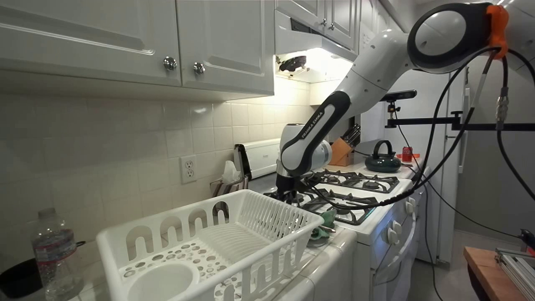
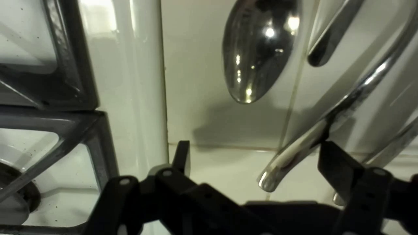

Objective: Put the middle fork in the middle section of the white object

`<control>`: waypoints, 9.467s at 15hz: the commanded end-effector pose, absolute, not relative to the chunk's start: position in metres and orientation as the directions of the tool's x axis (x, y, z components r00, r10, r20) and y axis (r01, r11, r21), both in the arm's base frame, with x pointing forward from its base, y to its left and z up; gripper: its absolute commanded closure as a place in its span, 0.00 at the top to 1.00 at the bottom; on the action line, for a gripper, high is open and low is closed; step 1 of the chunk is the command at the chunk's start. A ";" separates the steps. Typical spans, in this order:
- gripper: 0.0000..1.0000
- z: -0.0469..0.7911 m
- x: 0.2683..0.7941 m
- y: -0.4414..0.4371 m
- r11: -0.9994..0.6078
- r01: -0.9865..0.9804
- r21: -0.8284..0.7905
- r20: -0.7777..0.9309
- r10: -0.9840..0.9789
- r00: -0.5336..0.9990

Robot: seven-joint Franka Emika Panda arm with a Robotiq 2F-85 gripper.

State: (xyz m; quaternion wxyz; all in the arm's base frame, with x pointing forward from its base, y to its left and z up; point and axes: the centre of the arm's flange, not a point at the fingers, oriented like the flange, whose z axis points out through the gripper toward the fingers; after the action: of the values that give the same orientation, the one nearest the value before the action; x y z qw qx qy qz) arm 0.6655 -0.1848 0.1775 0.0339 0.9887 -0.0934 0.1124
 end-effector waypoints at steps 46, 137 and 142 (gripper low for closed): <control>0.04 0.190 0.652 -0.173 -0.886 -0.463 0.019 0.183 -0.452 0.873; 0.04 0.228 0.643 -0.195 -0.829 -0.559 -0.016 0.204 -0.550 0.810; 0.04 0.275 0.627 -0.202 -0.823 -0.568 -0.025 0.237 -0.557 0.796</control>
State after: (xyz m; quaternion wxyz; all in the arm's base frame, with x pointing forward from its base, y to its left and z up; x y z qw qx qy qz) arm 0.6483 -0.2076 0.2440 0.0301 0.9502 -0.2873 0.1169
